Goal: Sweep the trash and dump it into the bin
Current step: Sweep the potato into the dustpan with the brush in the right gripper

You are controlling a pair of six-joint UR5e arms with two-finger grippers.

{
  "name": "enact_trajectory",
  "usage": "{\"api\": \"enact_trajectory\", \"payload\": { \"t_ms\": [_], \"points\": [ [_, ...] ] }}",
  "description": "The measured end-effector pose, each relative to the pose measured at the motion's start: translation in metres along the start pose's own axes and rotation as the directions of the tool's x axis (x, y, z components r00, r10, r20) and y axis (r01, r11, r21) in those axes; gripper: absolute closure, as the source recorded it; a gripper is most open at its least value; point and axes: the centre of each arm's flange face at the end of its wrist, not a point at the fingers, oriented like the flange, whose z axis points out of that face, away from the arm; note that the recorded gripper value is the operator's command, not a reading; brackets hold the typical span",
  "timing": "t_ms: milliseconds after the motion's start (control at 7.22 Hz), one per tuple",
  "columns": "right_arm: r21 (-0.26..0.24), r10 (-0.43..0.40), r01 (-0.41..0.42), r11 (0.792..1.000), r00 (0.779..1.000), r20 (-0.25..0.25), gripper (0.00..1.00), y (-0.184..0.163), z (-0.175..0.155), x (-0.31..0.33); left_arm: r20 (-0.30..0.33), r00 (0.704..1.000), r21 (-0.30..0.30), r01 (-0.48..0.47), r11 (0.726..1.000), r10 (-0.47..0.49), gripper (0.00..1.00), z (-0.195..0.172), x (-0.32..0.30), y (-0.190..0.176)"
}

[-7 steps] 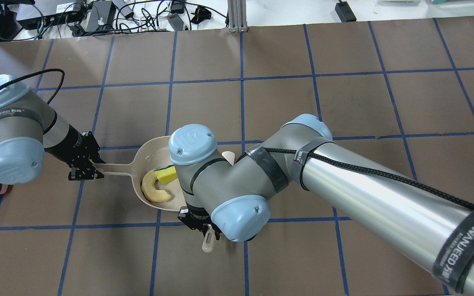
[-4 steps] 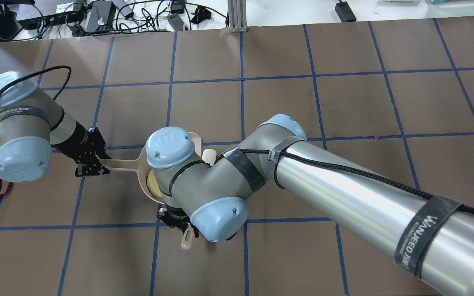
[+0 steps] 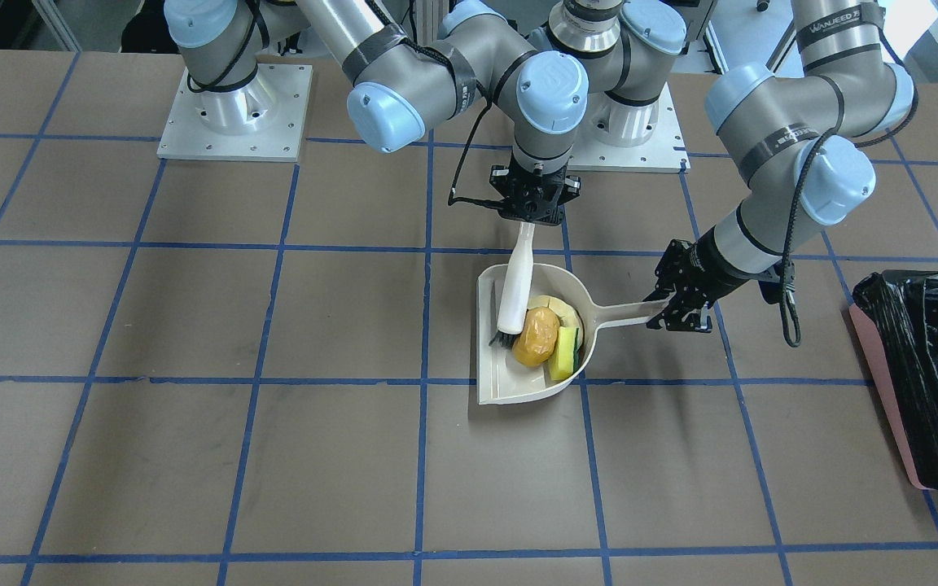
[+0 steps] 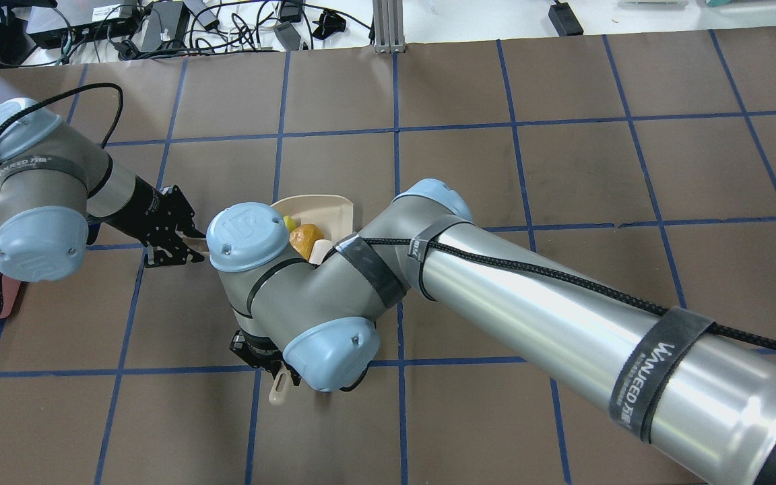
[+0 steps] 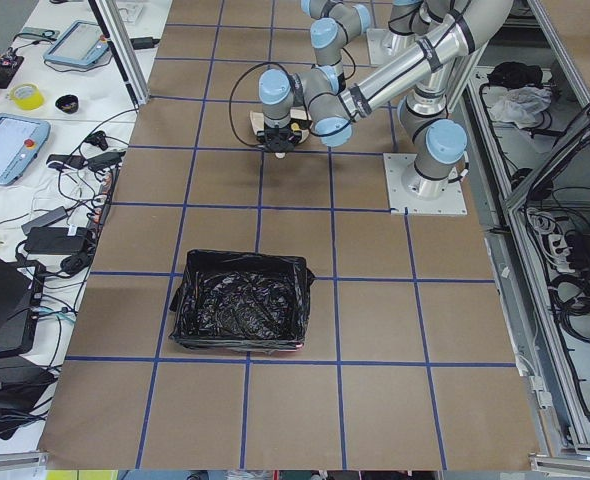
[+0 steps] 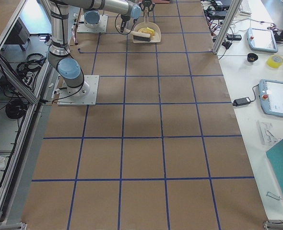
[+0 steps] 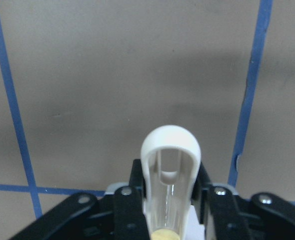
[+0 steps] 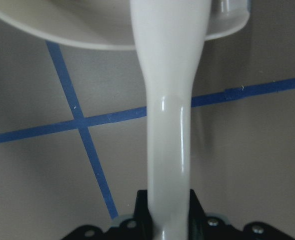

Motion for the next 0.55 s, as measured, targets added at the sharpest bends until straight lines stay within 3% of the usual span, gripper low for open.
{"api": "enact_trajectory", "payload": {
  "t_ms": [277,554],
  "points": [
    [0.006,-0.013,0.013,1.000,1.000,-0.017,0.99,-0.006,-0.026,0.011,-0.018,1.000,-0.084,-0.002,0.997,0.000,1.00,0.000,0.010,0.006],
    [0.006,-0.036,0.036,0.999,0.999,-0.038,0.99,-0.023,-0.067,0.043,0.001,1.000,-0.108,0.005,0.994,-0.005,1.00,0.007,0.013,0.005]
  ]
}}
